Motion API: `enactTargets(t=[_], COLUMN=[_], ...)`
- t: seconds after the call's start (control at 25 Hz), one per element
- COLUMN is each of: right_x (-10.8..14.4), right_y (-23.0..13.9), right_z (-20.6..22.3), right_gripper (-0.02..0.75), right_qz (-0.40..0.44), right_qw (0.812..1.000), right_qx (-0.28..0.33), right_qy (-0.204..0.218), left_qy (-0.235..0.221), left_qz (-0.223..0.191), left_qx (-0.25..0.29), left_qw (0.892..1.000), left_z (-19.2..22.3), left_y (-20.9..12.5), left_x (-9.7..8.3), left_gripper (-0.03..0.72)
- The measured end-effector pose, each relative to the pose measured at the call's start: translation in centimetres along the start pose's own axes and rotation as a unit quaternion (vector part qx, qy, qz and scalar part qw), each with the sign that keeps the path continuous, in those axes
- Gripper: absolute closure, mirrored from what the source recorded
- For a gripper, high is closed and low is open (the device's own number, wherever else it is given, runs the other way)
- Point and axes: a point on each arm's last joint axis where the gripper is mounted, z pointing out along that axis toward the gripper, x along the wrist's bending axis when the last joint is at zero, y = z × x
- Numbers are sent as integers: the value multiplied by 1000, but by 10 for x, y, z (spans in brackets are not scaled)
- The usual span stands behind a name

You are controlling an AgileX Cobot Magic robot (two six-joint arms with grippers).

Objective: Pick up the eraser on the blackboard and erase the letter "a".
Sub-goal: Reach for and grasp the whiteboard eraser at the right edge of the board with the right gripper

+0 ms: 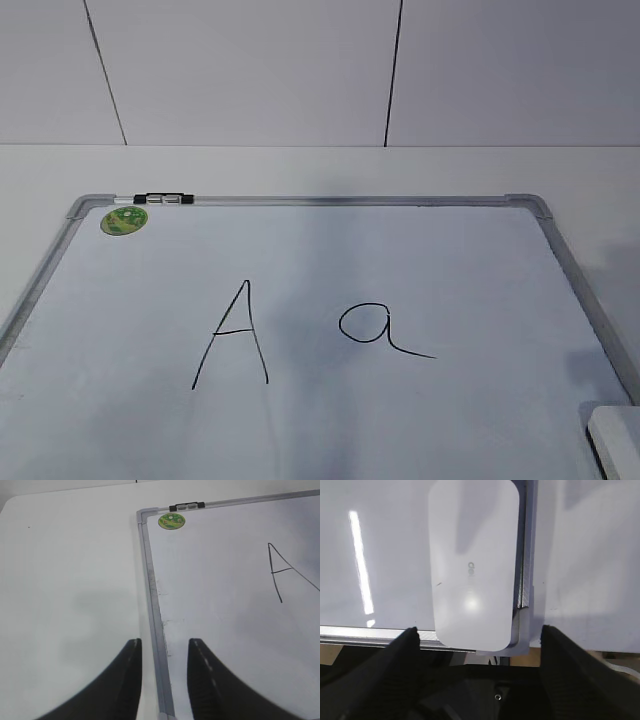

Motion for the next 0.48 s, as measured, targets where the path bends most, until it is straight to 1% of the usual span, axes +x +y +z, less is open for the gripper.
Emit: enactTargets(t=[0.16,0.48], right_x=[0,-3], right_y=[2,12], right_z=[0,10], right_gripper=[166,166], right_qz=[0,-2], right_qw=[1000,1000], right_qx=[-6,8], right_qy=[-1,-13], left_qy=[0,0], left_qz=[0,0], left_qx=[0,0], left_qw=[1000,1000], left_z=[0,0], left_y=[0,0], left_x=[0,0], left_gripper=[453,453])
